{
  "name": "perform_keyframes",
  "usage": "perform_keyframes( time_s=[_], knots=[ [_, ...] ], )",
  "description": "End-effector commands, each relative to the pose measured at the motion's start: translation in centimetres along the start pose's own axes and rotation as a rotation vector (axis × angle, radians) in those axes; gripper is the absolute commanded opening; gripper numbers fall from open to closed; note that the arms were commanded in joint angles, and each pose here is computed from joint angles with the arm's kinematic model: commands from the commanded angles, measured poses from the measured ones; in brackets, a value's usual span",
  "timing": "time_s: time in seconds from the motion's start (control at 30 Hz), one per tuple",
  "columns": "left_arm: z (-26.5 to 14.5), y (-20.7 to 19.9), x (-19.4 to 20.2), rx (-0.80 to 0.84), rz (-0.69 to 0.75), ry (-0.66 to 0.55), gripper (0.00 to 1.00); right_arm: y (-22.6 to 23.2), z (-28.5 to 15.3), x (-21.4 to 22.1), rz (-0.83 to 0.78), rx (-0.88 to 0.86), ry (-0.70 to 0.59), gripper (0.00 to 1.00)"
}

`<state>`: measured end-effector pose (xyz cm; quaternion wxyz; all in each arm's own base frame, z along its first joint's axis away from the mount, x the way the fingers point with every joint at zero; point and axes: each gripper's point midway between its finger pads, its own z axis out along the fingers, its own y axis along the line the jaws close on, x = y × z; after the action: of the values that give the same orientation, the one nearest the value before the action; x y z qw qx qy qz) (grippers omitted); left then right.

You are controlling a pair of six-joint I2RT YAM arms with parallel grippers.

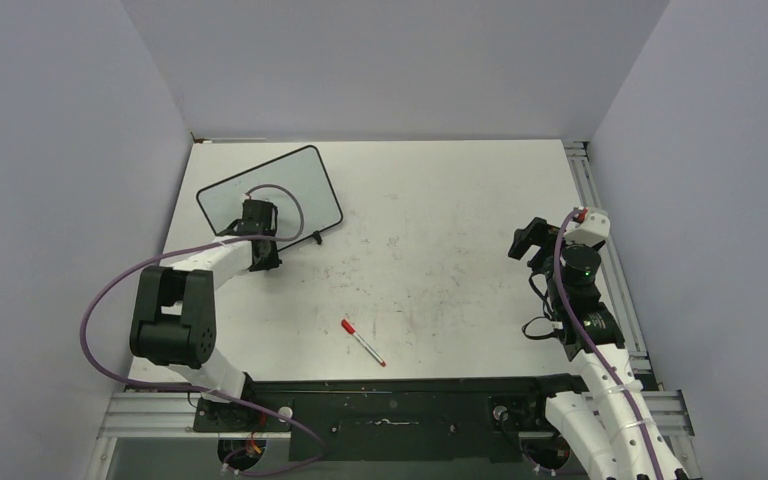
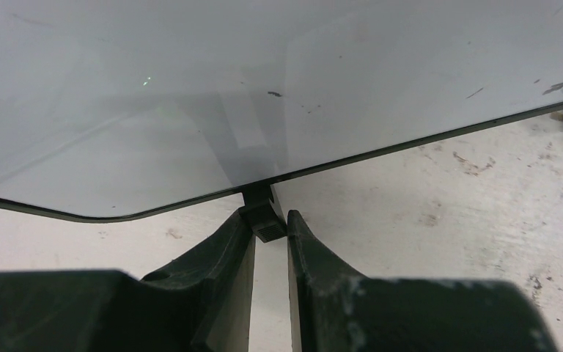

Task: Write a sentence on the whiteboard
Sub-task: Move the whiteboard stand to the center of the board.

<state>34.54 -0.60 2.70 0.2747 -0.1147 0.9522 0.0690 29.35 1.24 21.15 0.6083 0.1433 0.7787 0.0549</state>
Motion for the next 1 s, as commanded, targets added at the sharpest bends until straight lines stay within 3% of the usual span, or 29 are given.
perform_keyframes(
  time_s=[0.0,0.97],
  knots=[
    [-1.2,-3.0,-0.5,0.12,0.086,-0.036,0.0,0.4,0.2,-0.9,-0.001,-0.015,-0.04,0.9],
    [-4.4,-9.1,3.2,0.234,0.264,-0.012,0.0,0.4,0.4,-0.8,-0.005,-0.013,-0.033,0.9]
  ],
)
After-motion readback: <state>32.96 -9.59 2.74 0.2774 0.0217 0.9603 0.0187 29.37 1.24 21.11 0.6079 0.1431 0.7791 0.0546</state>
